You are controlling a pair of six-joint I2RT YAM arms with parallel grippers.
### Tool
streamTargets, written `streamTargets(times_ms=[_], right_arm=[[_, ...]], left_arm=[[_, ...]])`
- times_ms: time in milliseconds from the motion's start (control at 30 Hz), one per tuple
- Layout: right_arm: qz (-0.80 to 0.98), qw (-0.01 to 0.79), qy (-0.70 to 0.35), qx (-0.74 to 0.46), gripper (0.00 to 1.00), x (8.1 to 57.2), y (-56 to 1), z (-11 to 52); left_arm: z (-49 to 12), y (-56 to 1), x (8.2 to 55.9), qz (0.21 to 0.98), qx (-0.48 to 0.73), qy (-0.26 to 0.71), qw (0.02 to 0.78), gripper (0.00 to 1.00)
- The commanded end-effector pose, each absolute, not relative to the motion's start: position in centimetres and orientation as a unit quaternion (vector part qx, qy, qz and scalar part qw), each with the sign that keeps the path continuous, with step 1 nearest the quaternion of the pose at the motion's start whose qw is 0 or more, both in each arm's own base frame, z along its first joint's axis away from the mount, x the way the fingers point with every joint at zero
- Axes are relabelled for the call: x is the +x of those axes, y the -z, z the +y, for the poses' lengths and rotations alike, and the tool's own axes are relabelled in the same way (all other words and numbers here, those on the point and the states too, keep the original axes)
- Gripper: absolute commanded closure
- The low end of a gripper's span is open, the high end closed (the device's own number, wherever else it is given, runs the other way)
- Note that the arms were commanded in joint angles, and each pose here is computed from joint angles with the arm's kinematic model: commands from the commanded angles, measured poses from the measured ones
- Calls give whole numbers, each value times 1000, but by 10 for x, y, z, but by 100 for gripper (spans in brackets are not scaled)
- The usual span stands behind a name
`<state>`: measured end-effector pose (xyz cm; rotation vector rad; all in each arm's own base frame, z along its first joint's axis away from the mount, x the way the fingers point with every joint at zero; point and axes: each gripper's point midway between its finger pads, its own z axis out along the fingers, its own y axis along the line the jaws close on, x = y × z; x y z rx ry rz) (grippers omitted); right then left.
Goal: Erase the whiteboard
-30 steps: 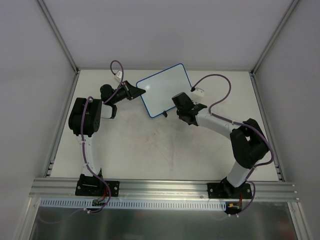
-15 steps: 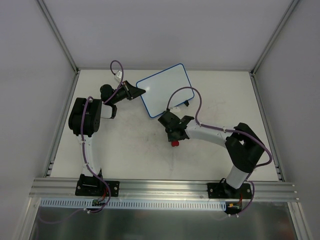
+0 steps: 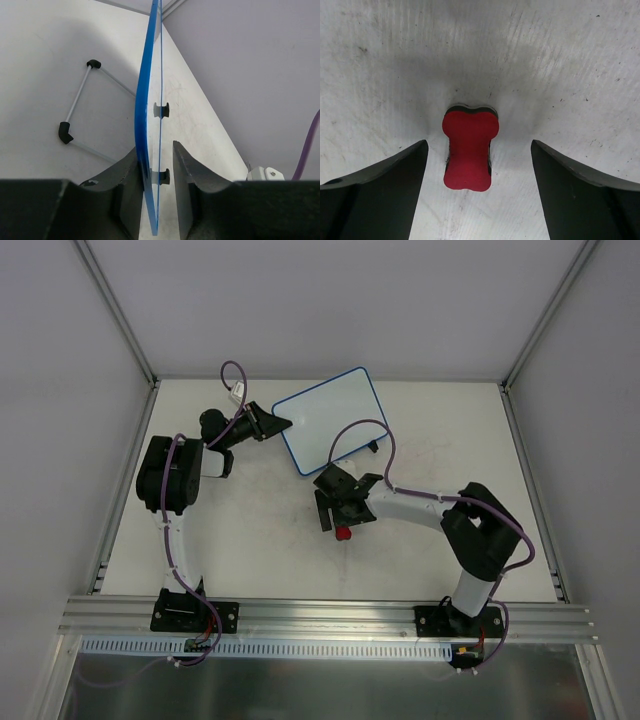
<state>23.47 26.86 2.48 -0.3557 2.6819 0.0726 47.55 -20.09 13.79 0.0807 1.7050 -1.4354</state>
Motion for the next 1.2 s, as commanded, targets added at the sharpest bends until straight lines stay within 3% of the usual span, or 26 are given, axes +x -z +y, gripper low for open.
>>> streamTargets(times_ms=[0, 233, 267, 500, 633, 767, 967, 1167], right_arm=[[963, 233, -40, -132, 10, 236, -36, 274], [955, 262, -58, -127, 10, 237, -60, 271], [952, 270, -64, -126, 10, 237, -67, 270], [940, 313, -50, -124, 9, 243, -85, 252], [922, 362, -77, -111, 9, 247, -110, 245], [904, 406, -93, -96, 1, 245, -128, 228], [873, 459, -111, -119, 1, 245, -153, 204], [841, 497, -179, -116, 1, 249, -183, 180]], left_arm=[[-204, -203, 462, 607, 126, 578, 530, 72], [-199, -203, 462, 607, 119, 576, 534, 54], [-198, -203, 462, 607, 116, 575, 536, 41], [-167, -202, 465, 613, 79, 556, 556, 1], [-148, -197, 456, 623, 19, 537, 569, 1], [-121, -189, 442, 642, -38, 503, 577, 1], [-91, -157, 409, 730, -149, 399, 535, 1], [-77, -171, 361, 762, -140, 329, 540, 1]])
